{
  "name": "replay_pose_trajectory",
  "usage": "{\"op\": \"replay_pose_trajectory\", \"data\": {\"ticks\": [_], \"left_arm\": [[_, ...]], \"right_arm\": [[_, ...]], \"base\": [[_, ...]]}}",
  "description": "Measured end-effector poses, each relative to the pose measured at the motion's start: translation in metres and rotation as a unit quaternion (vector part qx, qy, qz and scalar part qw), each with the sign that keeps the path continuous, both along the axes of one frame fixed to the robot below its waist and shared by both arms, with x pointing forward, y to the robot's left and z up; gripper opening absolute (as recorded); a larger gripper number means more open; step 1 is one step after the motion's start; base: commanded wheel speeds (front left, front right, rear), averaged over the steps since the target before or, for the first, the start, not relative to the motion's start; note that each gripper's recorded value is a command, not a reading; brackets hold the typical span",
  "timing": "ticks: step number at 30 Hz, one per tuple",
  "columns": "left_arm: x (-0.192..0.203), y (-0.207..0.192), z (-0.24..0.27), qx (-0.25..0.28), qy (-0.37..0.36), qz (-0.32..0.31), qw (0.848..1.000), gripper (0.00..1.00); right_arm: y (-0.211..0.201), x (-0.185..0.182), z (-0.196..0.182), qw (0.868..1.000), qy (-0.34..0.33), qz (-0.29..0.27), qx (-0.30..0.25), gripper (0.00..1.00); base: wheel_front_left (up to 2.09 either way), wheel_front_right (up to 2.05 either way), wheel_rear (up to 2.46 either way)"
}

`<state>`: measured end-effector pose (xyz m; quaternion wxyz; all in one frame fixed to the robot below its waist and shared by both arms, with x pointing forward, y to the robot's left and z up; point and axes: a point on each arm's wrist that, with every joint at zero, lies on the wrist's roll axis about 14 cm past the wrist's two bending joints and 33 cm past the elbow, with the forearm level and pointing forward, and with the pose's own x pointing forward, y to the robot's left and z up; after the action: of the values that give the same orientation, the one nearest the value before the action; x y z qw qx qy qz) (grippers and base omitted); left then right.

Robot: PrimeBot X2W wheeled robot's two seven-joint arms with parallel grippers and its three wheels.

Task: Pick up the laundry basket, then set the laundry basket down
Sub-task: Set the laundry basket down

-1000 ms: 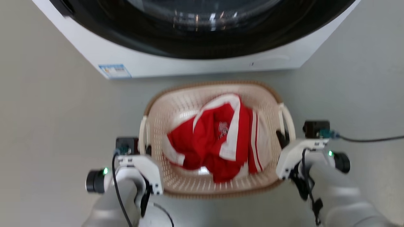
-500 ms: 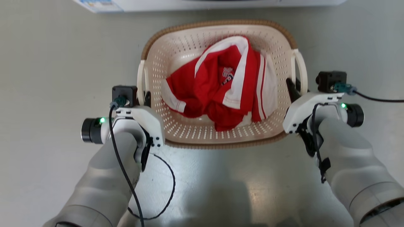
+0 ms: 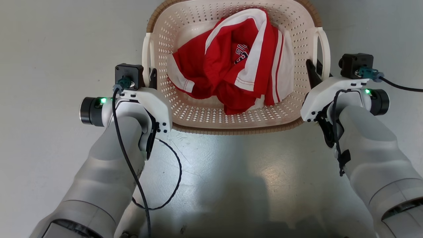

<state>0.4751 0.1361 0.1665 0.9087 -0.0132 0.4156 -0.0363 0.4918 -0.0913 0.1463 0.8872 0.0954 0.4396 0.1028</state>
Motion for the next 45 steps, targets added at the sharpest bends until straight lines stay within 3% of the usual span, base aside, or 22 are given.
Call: {"op": "replay_pose_trajectory", "data": {"ticks": [38,39,41,42,43,44,45], "left_arm": [[0.008,0.000,-0.010,0.016,-0.009,-0.019,1.000,0.00],[0.008,0.000,-0.010,0.016,-0.009,-0.018,1.000,0.08],[0.007,0.001,-0.011,0.018,-0.006,-0.018,1.000,0.45],[0.006,0.002,-0.012,0.019,-0.005,-0.018,1.000,0.83],[0.007,0.003,-0.012,0.020,-0.005,-0.017,1.000,0.91],[0.007,0.003,-0.012,0.020,-0.005,-0.015,1.000,1.00],[0.007,0.004,-0.012,0.020,-0.005,-0.014,1.000,1.00]], "right_arm": [[-0.002,0.005,-0.013,1.000,-0.009,0.003,-0.005,0.02],[-0.002,0.005,-0.013,1.000,-0.009,0.003,-0.005,0.07],[-0.002,0.006,-0.013,1.000,-0.011,0.004,-0.005,0.25],[-0.002,0.006,-0.013,1.000,-0.012,0.005,-0.006,0.39],[-0.002,0.007,-0.012,1.000,-0.012,0.005,-0.006,0.47],[-0.002,0.007,-0.012,1.000,-0.013,0.005,-0.006,0.68],[-0.003,0.007,-0.012,1.000,-0.013,0.005,-0.006,1.00]], "base": [[0.00,0.00,0.00],[0.00,0.00,0.00],[0.00,0.00,0.00],[0.00,0.00,0.00],[0.00,0.00,0.00],[0.00,0.00,0.00],[0.00,0.00,0.00]]}}
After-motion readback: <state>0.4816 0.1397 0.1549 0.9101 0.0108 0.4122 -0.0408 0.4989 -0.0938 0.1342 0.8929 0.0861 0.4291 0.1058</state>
